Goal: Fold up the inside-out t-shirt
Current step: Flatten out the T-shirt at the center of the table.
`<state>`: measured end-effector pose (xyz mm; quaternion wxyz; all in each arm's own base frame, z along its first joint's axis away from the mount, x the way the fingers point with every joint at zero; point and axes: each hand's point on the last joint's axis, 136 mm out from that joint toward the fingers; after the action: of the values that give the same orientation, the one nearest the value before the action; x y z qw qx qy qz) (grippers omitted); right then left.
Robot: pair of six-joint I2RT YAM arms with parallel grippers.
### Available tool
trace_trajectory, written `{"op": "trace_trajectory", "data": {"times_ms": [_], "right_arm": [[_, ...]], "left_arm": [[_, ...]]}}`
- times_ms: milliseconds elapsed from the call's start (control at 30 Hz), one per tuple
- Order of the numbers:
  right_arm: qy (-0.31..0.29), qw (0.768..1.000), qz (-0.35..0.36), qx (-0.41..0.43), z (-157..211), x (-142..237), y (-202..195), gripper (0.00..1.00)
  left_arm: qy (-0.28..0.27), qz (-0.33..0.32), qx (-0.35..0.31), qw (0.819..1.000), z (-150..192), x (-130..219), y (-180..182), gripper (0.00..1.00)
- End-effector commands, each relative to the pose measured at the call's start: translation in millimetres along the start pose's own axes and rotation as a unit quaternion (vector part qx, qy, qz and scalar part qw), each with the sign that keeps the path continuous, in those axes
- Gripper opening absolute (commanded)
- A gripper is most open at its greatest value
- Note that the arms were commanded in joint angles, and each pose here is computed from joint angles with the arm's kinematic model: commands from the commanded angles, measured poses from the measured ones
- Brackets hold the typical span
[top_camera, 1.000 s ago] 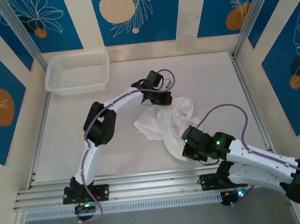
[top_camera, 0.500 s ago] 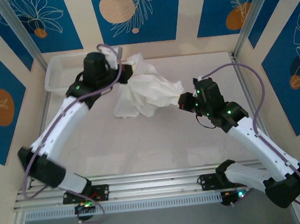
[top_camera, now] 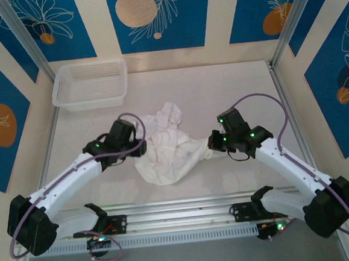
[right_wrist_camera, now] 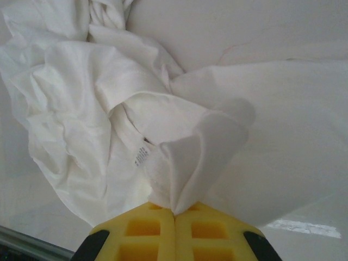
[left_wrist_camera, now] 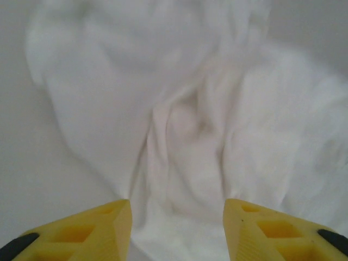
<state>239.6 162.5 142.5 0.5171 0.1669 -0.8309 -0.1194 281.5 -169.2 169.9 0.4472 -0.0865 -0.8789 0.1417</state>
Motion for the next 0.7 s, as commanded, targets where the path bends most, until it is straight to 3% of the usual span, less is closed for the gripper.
{"op": "trace_trajectory", "data": {"times_ms": [0, 167, 333, 567, 667], "right_arm": [[0.001, 1.0, -0.026, 0.014, -10, 1, 14, 0.0], [0.007, 1.0, -0.025, 0.012, -11, -3, 14, 0.0], [0.015, 1.0, -0.026, 0.005, -9, -7, 13, 0.0], [0.021, 0.999, -0.025, -0.004, -7, -10, 11, 0.0], [0.022, 0.999, -0.021, -0.012, -8, -10, 10, 0.07]], "left_arm": [[-0.022, -0.036, 0.039, 0.998, -37, -3, 9, 0.45], [0.055, 0.015, 0.123, 0.991, -38, -40, 2, 0.4], [0.129, 0.154, 0.154, 0.967, -20, -65, -47, 0.41], [0.148, 0.098, 0.158, 0.971, 3, -102, -23, 0.55], [0.151, 0.077, 0.163, 0.972, 5, -114, -17, 0.52]]}}
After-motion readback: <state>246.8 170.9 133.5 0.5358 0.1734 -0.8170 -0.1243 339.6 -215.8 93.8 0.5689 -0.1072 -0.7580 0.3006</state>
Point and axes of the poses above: each hand's point on the last joint's axis, 136 mm out from that joint toward the fingers, its own x axis back along the fingers, its own y axis along the line the jaws close on, z = x × y, and after that the axes turned 13 degrees about x, right-handed
